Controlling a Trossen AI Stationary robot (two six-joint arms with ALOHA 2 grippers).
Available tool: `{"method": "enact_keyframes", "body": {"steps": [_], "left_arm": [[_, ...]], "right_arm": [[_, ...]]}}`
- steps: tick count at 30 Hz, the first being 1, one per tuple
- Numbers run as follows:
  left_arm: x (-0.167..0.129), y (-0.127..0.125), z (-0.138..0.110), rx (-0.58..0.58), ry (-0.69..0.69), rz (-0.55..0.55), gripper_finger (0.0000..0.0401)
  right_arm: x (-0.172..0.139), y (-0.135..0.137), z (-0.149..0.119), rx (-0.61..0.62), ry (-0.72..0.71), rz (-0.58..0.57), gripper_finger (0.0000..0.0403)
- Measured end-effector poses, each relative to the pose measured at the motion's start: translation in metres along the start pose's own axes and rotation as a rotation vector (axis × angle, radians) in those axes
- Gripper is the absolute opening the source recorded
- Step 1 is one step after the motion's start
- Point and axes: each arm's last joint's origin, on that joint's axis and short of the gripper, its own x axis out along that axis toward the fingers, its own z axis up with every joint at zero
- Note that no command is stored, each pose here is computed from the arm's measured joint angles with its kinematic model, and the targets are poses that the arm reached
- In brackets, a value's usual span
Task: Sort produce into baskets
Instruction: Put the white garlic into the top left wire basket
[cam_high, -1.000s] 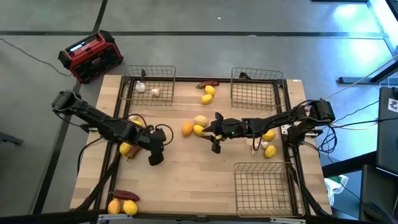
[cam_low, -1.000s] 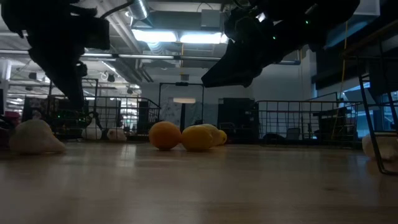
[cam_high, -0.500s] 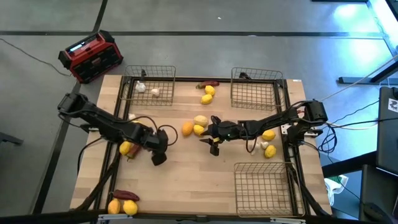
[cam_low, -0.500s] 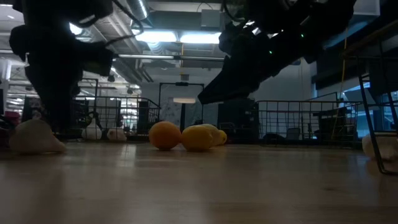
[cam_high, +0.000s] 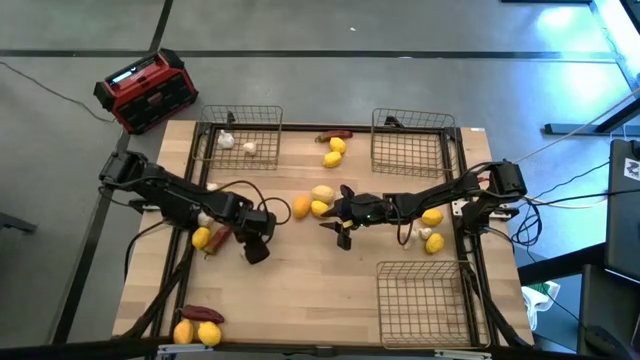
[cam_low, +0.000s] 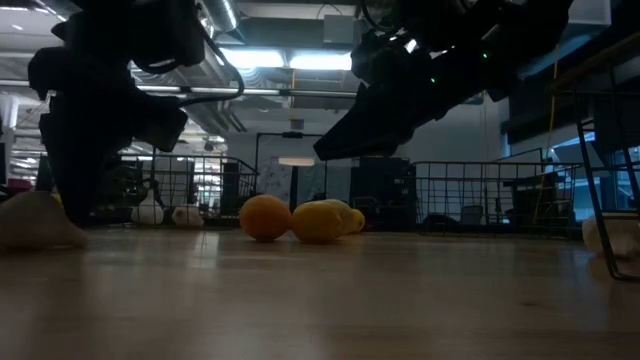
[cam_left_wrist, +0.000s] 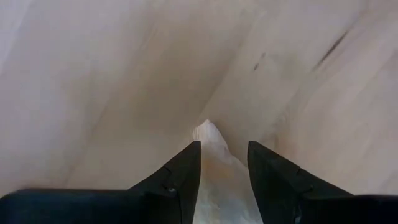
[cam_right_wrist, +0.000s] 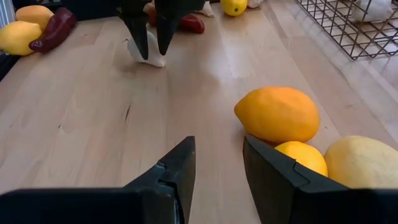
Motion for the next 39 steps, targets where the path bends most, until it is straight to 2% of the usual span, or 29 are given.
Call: {"method": "enact_keyframes", "body": {"steps": [10, 21, 24, 32, 35, 39], "left_arm": [[0.002, 0.0, -0.002, 0.016, 0.022, 0.015, 0.0128], [0.027, -0.001, -0.002, 0.1, 0.128, 0.077, 0.0126], [0.027, -0.001, -0.003, 0.145, 0.132, 0.078, 0.0111], [0.028, 0.0, -0.003, 0.297, 0.142, 0.078, 0.0039], [0.025, -0.001, -0.003, 0.319, 0.134, 0.07, 0.0029], [0.006, -0.004, -0.005, 0.326, 0.129, 0.072, 0.0033]], "right_arm": [[0.0, 0.0, 0.0, 0.0, -0.002, 0.0, 0.0134], [0.0, 0.0, 0.0, -0.001, 0.004, -0.001, 0.0134], [0.0, 0.0, 0.0, -0.001, 0.004, -0.001, 0.0134], [0.0, 0.0, 0.0, -0.002, 0.004, -0.009, 0.0134], [0.0, 0.0, -0.001, -0.001, 0.004, -0.009, 0.0134], [0.0, 0.0, -0.001, -0.002, 0.005, -0.009, 0.0134]]}}
